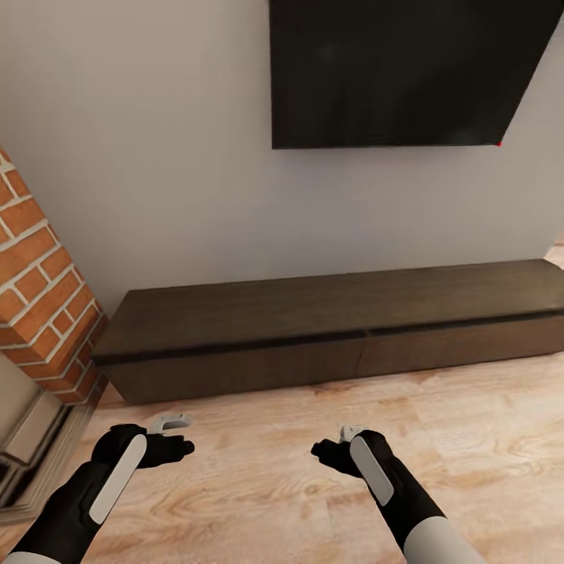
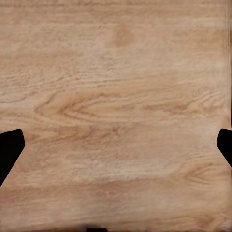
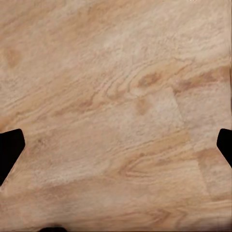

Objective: Place each of the two pumpkins and all three candles from the living room inside a cabinet in the living room (use any cabinet), then make sure every cabinet is closed, and position the cauldron so it is next to a table in the living room.

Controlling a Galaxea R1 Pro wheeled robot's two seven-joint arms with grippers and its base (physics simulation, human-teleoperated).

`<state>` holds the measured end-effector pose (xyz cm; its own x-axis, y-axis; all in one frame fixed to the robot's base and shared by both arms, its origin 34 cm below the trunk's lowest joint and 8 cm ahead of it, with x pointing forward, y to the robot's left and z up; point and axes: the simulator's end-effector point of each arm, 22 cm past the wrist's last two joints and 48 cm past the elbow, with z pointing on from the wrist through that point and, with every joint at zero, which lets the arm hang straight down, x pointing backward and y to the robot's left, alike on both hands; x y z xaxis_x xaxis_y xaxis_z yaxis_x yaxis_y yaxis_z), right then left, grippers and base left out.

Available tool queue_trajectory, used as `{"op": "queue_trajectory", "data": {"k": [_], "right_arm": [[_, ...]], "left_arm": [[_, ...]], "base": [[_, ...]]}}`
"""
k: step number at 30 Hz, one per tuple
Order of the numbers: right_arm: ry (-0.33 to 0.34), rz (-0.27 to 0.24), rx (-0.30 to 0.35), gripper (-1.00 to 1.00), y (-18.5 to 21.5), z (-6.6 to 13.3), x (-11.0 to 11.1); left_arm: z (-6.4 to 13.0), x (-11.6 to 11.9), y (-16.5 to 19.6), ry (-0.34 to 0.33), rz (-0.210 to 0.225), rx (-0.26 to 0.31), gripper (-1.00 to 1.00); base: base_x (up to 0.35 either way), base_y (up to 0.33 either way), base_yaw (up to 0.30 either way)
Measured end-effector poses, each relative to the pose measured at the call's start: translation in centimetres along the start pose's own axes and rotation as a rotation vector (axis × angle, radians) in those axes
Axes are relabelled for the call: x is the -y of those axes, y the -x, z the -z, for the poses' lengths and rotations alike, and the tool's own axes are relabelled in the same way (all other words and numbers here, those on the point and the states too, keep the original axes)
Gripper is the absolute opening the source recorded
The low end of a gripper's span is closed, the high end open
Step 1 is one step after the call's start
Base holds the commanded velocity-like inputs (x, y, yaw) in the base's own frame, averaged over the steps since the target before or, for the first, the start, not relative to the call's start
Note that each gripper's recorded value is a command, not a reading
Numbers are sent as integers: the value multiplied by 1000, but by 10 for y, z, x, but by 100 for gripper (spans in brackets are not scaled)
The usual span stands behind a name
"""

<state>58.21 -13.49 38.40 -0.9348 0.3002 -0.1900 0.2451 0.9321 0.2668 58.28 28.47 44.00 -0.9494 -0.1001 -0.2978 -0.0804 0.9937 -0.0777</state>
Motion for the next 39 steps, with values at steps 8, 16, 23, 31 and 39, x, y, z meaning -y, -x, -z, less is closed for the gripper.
{"op": "queue_trajectory", "data": {"k": [8,16,23,31,39], "right_arm": [[-7,-55,50,100,15,12,2],[-10,-111,71,100,21,23,7],[-8,-117,62,100,22,32,4],[-12,-119,53,100,23,44,1],[-15,-121,45,100,25,56,-2]], "left_arm": [[13,3,6,1,-5,-7,100],[24,7,9,0,-18,-19,100],[35,10,14,-1,-23,-24,100],[47,12,19,0,-27,-31,100],[59,23,22,-11,-57,-41,100]], "base": [[-61,17,-256],[-2,1,-251],[0,0,-249],[0,0,-247],[0,0,-246]]}}
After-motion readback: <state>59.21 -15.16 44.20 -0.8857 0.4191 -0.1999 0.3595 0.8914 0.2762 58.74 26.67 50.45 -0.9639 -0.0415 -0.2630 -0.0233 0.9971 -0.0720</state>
